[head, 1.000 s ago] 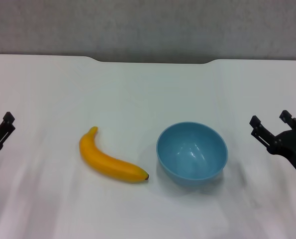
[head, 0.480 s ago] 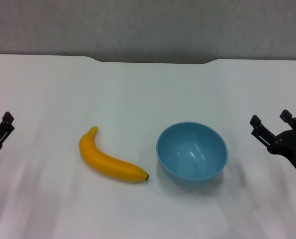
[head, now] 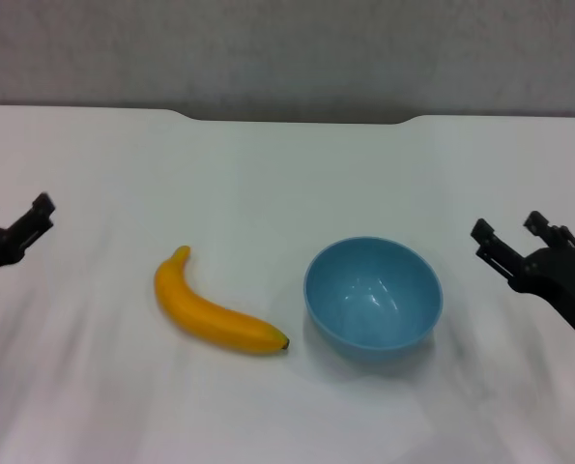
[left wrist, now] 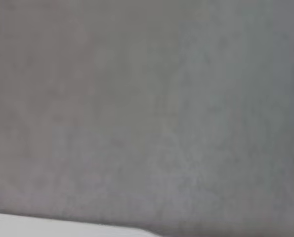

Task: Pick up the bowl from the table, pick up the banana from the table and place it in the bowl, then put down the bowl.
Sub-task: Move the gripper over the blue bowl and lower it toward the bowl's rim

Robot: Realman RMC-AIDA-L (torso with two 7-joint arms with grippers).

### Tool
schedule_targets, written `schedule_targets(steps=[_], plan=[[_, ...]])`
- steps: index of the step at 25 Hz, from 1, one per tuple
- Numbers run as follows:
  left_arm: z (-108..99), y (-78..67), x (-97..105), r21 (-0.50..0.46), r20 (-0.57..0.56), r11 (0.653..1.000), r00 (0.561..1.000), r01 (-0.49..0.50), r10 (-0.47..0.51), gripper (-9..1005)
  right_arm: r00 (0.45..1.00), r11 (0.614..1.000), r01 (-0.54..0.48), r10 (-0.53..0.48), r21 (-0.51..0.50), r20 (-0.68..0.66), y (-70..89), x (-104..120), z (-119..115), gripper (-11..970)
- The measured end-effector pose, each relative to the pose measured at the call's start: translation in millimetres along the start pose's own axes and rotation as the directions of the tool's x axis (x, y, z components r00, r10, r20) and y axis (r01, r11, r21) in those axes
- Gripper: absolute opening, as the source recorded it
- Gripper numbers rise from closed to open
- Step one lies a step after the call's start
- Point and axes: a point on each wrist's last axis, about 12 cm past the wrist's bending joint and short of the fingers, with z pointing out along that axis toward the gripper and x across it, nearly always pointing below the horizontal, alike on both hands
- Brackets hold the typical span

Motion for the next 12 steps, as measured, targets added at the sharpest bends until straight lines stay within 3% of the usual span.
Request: schedule_targets(steps=[2,6,12], plan=[[4,-4.2,-11,-0.014,-0.042,0.999,0.998,-0.038,0.037,891,0.999,1.0,-0.023,0.022,-0.016,-0.034,-1.0,-4,6,906],[9,-10.3,-29,-0.028,-0.093,1.0,0.996,0.001,-0.003,891,0.99,0.998,-0.051,0.047,-0.032,-0.134,-3.9,-19,19,906],[12,-18.0,-47,-0.03,-0.171,0.999,0.985,-0.03,0.025,891,0.95,0.999,0.012,-0.003,0.029,-0.311,1.7,-51,41,906]])
